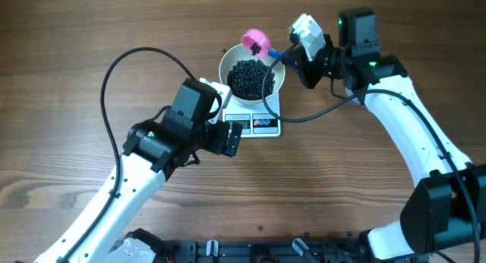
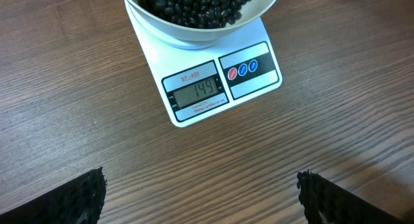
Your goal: Scoop item into bowl and weigh 150g on scale
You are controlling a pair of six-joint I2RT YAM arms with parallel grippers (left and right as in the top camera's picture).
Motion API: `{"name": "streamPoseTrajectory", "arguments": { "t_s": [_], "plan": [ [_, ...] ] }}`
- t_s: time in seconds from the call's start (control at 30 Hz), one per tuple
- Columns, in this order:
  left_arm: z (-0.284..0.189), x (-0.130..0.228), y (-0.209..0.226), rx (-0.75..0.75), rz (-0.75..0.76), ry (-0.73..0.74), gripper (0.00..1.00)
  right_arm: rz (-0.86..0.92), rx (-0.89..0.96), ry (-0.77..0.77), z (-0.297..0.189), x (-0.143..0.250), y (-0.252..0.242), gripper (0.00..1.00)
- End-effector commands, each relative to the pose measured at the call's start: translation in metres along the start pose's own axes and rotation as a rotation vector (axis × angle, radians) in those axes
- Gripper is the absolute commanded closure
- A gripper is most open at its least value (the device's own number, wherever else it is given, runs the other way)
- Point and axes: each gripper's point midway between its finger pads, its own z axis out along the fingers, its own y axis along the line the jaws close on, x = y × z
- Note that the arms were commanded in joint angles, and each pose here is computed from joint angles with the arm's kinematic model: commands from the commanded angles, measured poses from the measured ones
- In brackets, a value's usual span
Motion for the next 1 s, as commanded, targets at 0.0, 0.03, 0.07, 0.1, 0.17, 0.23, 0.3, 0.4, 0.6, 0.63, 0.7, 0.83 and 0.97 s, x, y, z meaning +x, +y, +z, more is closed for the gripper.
{"name": "streamPoseTrajectory", "arguments": {
  "t_s": [0.0,0.03,0.07,0.1,0.17,0.23,0.3,0.4,0.6,0.63,0.7,0.83,0.97],
  "plan": [
    [-0.006,-0.008,-0.002,0.011,0.022,-0.025,0.0,0.003,0.028,-0.021,-0.009,-0.01,-0.001,0.96],
    [-0.006,-0.008,-0.002,0.011,0.022,-0.025,0.0,0.004,0.01,-0.026,-0.009,-0.011,0.002,0.96],
    [-0.006,-0.008,-0.002,0.011,0.022,-0.025,0.0,0.004,-0.027,-0.035,-0.008,-0.012,0.01,0.96],
    [-0.006,-0.008,-0.002,0.011,0.022,-0.025,0.0,0.003,-0.033,-0.032,-0.008,-0.012,0.011,0.96],
    [-0.006,-0.008,-0.002,0.011,0.022,-0.025,0.0,0.004,0.002,-0.015,-0.008,-0.009,0.006,0.96],
    [-0.006,-0.008,-0.002,0.011,0.022,-0.025,0.0,0.009,0.015,-0.011,-0.008,-0.008,0.003,0.96],
    [-0.006,-0.008,-0.002,0.011,0.022,-0.025,0.0,0.009,-0.035,-0.026,-0.008,-0.01,0.013,0.96],
    [-0.006,-0.008,-0.002,0.011,0.022,-0.025,0.0,0.005,-0.011,-0.013,-0.007,-0.009,0.009,0.96],
    [-0.006,-0.008,-0.002,0.011,0.022,-0.025,0.0,0.017,0.009,-0.009,-0.007,-0.008,0.006,0.96],
    [-0.006,-0.008,-0.002,0.011,0.022,-0.025,0.0,0.032,0.01,-0.009,-0.007,-0.008,0.005,0.96],
    [-0.006,-0.008,-0.002,0.011,0.022,-0.025,0.0,0.047,0.009,-0.009,-0.007,-0.008,0.006,0.96],
    [-0.006,-0.008,-0.002,0.011,0.022,-0.025,0.0,0.067,0.005,-0.01,-0.007,-0.008,0.006,0.96],
    [-0.006,-0.008,-0.002,0.011,0.022,-0.025,0.0,0.066,0.005,-0.011,-0.007,-0.008,0.006,0.96]
  ]
}}
